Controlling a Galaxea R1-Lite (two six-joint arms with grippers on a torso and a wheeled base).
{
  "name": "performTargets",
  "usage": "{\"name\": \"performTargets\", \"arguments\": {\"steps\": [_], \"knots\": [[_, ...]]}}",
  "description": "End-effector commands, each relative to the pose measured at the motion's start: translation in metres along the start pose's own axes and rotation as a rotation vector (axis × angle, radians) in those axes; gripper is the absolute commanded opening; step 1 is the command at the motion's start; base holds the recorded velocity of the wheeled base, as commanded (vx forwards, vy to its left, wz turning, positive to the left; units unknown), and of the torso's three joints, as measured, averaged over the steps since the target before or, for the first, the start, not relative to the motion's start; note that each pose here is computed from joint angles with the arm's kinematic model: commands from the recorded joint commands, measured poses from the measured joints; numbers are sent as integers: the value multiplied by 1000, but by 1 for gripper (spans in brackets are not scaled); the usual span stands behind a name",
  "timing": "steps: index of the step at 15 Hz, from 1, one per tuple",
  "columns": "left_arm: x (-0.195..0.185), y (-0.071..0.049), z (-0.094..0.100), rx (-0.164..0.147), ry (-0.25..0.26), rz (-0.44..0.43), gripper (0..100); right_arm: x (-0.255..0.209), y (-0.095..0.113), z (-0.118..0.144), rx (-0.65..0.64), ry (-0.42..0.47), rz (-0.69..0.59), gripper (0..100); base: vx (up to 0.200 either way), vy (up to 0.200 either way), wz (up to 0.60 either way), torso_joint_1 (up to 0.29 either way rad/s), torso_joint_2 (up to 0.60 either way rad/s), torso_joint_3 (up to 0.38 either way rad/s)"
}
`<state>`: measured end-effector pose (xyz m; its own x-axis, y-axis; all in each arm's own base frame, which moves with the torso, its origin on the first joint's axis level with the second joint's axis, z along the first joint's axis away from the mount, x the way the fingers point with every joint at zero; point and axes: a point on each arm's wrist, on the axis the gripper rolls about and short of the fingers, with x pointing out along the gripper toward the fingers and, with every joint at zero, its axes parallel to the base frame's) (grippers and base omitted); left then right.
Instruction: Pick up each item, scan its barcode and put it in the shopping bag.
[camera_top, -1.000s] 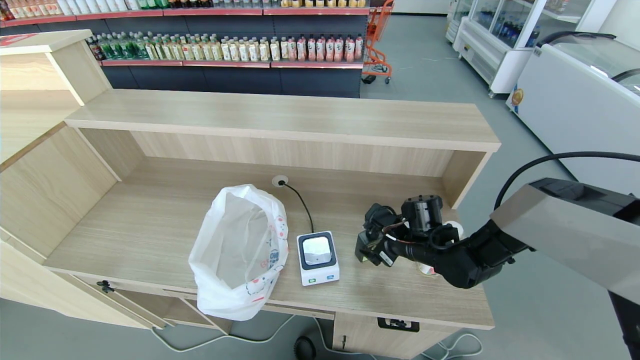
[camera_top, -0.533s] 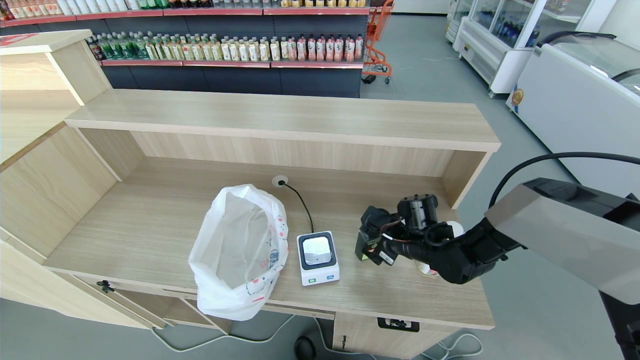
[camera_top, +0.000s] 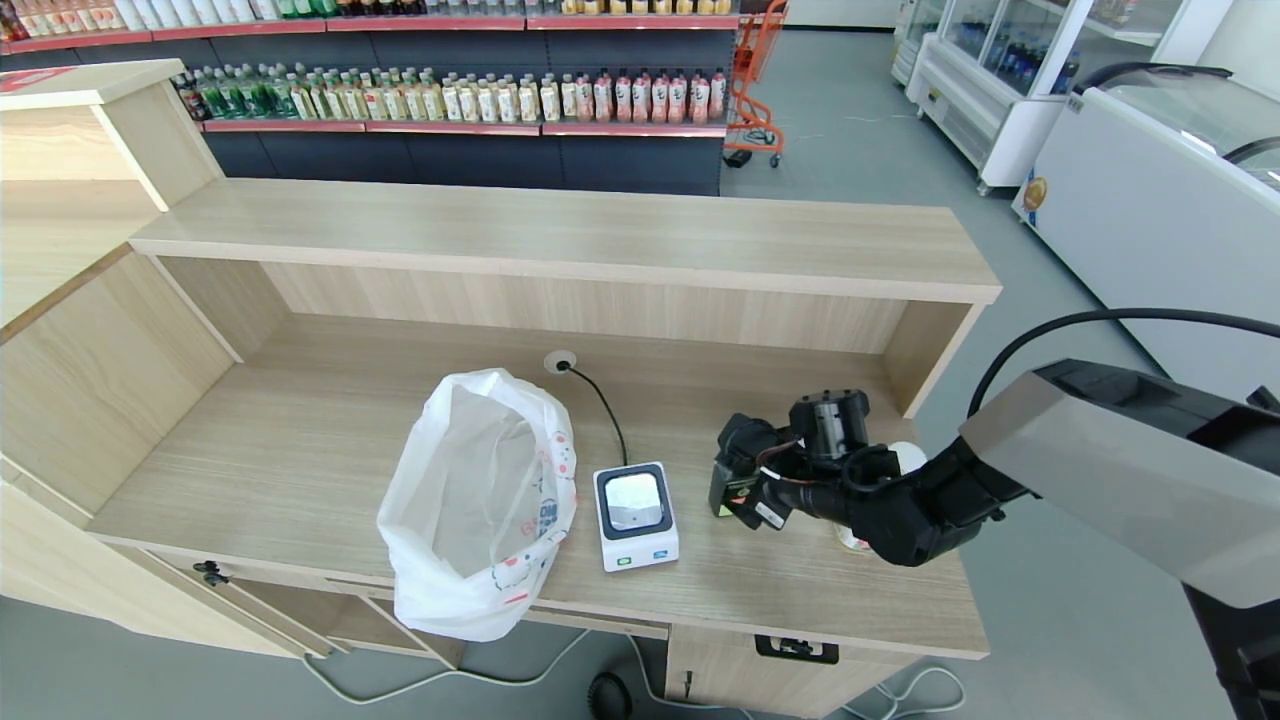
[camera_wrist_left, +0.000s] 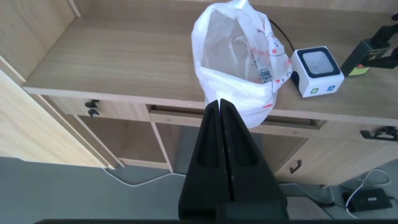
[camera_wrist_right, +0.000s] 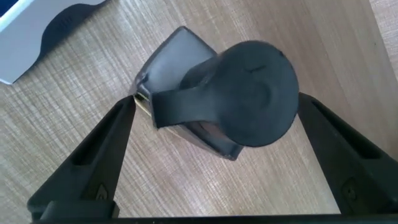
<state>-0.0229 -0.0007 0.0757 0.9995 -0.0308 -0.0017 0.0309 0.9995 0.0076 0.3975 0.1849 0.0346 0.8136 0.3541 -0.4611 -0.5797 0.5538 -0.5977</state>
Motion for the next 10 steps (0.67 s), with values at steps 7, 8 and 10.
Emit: {"name": "performTargets", "arguments": {"steps": [7, 8, 10], "knots": [[0, 0, 0, 0, 1, 0, 0, 18, 4, -2, 2, -29, 18, 0, 0, 0, 0, 0, 0, 0], [0, 0, 0, 0, 1, 0, 0, 18, 5, -2, 4, -29, 18, 0, 0, 0, 0, 0, 0, 0], [0, 0, 0, 0, 1, 0, 0, 16, 0, -1, 7, -46, -4, 0, 0, 0, 0, 0, 0, 0]]}}
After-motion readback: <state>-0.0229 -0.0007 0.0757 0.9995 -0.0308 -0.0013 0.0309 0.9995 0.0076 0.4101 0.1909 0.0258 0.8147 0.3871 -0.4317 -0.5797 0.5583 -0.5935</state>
